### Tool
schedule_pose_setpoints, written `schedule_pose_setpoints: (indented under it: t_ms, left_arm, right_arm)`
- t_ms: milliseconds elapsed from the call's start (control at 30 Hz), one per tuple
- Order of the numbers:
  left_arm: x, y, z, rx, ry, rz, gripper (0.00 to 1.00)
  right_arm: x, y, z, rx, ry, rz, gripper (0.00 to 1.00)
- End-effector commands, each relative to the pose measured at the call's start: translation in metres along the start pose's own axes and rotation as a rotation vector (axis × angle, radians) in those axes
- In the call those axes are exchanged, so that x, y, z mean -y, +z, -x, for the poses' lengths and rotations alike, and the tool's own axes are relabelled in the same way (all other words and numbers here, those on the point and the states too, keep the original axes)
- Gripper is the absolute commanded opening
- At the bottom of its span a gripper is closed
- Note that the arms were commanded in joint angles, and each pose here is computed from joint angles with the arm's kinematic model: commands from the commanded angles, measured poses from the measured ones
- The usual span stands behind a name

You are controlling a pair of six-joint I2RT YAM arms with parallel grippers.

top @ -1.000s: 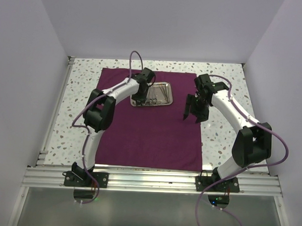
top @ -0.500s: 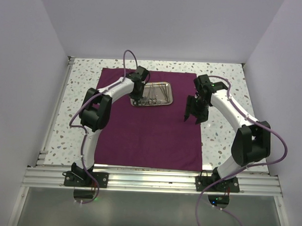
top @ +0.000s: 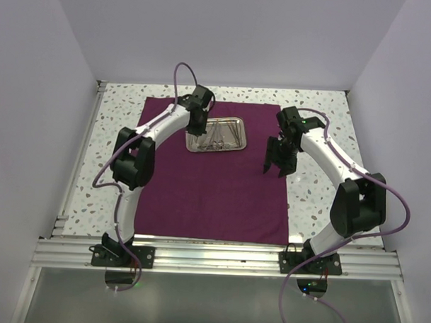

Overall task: Open and lay out the surgical kit
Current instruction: Pick up the medical item from the container, then place the medical item in the surgical kit.

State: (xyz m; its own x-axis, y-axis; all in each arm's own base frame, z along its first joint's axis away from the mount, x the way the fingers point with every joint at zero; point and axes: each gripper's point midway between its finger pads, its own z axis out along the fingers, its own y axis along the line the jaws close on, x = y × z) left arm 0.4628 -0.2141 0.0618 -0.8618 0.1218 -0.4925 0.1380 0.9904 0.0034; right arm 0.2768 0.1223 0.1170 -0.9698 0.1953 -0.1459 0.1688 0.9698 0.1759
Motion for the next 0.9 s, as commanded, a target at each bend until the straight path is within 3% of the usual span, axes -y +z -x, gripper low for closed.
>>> schedule_pose_setpoints:
  t_ms: [0,267,433,667,867]
  left_arm:
    - [0.004,-0.055,0.027,0.087,-0.028,-0.043,0.0]
    - [0.007,-0.039,0.005,0.061,-0.034,-0.031,0.0]
    - [-0.001,-0.056,-0.009,0.033,-0.078,0.006,0.0]
    - [-0.023,-0.111,-0.104,-0.032,-0.161,-0.001,0.0]
    - [-0.025,-0.125,-0.173,-0.088,-0.2,-0.05,0.0]
  right_arm:
    - [0.0,-0.01,0.001,0.024,-0.01,0.01,0.57]
    - [0.001,-0.013,-0.004,0.03,-0.01,0.024,0.51]
    - [0.004,-0.019,-0.006,0.041,-0.021,0.014,0.52]
    - [0.006,-0.015,-0.01,0.034,-0.011,0.017,0.61]
    - [0.011,-0.011,-0.012,0.032,-0.024,-0.006,0.7]
